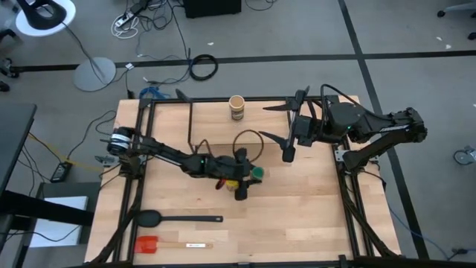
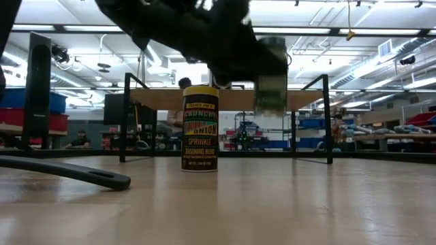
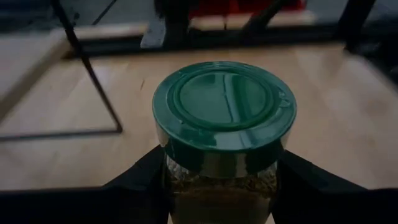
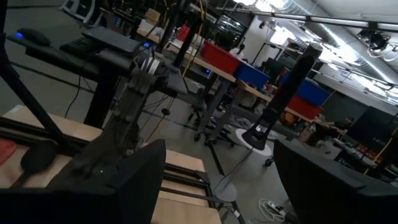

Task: Shelf spices
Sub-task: Remove the green seasoning bottle from the shelf

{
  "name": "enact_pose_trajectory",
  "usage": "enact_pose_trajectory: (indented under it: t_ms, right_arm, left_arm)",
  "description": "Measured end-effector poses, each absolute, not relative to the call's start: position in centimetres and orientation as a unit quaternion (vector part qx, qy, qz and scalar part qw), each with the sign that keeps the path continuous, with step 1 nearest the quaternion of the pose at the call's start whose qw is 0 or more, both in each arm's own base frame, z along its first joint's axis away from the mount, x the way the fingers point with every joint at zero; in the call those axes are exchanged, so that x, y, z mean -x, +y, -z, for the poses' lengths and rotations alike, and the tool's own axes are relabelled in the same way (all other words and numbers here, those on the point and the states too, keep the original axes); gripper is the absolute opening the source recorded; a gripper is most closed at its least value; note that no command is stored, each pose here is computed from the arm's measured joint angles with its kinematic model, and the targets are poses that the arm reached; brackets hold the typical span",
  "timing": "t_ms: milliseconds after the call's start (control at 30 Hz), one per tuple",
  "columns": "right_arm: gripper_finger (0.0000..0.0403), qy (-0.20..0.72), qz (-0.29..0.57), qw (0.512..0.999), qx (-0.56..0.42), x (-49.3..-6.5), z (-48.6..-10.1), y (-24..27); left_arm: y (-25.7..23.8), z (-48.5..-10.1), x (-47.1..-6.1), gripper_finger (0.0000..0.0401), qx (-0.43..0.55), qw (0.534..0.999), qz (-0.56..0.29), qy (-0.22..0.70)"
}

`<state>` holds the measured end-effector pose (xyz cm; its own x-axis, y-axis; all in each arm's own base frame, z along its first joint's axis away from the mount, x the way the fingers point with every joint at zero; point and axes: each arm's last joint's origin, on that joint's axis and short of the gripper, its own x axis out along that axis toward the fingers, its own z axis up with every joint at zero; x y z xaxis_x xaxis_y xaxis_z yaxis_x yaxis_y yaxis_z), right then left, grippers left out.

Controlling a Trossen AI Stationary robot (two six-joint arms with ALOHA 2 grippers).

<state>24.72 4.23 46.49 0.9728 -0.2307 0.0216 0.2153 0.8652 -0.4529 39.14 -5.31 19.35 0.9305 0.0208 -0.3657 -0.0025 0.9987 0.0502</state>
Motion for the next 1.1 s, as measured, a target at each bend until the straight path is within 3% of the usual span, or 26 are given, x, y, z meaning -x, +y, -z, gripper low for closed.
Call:
enact_pose_trajectory:
  t_ms: [1100]
  right_arm:
    - [0.0293, 0.020, 0.110, 0.967, 0.230, -24.7, -46.4, 4.5]
  left_arm:
    - [-6.8, -17.0, -39.5, 0.0205, 0.006, 0.974, -0.033, 0.222]
